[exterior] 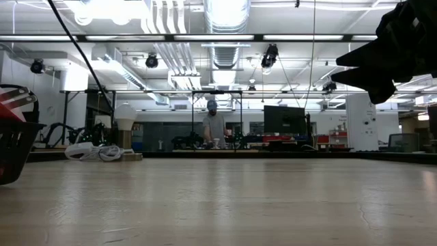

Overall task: Pick & Place Office items
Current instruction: Put the blue digital clock into the orange basket, then return to Home Position

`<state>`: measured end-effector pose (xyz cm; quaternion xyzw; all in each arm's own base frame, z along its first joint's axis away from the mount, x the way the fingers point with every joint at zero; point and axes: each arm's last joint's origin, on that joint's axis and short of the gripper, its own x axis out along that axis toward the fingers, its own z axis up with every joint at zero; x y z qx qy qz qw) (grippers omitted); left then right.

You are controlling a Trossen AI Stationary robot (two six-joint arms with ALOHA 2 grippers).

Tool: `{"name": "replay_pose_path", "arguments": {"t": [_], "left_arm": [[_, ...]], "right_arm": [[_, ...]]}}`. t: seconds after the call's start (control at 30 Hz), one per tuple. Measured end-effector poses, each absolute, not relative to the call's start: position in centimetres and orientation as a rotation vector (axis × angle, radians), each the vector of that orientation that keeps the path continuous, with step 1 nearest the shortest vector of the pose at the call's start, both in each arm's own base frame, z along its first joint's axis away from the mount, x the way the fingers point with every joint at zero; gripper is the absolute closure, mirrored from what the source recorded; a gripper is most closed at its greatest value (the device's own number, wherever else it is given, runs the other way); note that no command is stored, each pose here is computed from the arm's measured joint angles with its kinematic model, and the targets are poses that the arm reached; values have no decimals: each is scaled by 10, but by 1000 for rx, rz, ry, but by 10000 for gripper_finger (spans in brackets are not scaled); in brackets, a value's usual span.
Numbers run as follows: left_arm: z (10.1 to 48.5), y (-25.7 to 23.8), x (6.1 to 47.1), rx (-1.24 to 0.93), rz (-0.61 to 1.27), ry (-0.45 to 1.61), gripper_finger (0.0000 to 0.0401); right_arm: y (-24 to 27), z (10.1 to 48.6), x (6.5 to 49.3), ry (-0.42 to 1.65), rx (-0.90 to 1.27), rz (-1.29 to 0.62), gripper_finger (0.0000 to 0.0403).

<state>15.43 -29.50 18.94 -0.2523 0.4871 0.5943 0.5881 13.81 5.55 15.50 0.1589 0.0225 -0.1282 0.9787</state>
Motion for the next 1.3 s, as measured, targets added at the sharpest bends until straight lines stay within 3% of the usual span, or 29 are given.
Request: {"name": "replay_pose_path", "arguments": {"t": [0.27, 0.6, 0.73, 1.0, 1.3], "left_arm": [[190, -295, 154, -592, 1379, 1133, 173], [207, -297, 158, -649, 1331, 1154, 170], [220, -290, 163, -652, 1231, 1079, 170], [245, -255, 205, -393, 946, 829, 171], [267, -219, 274, 19, 787, 514, 172]], "right_arm": [[56, 155, 138, 45, 320, -258, 193], [55, 155, 138, 45, 320, -258, 193], [56, 155, 138, 46, 320, -258, 193], [56, 155, 138, 46, 320, -258, 193], [55, 155, 138, 45, 320, -258, 193]]}}
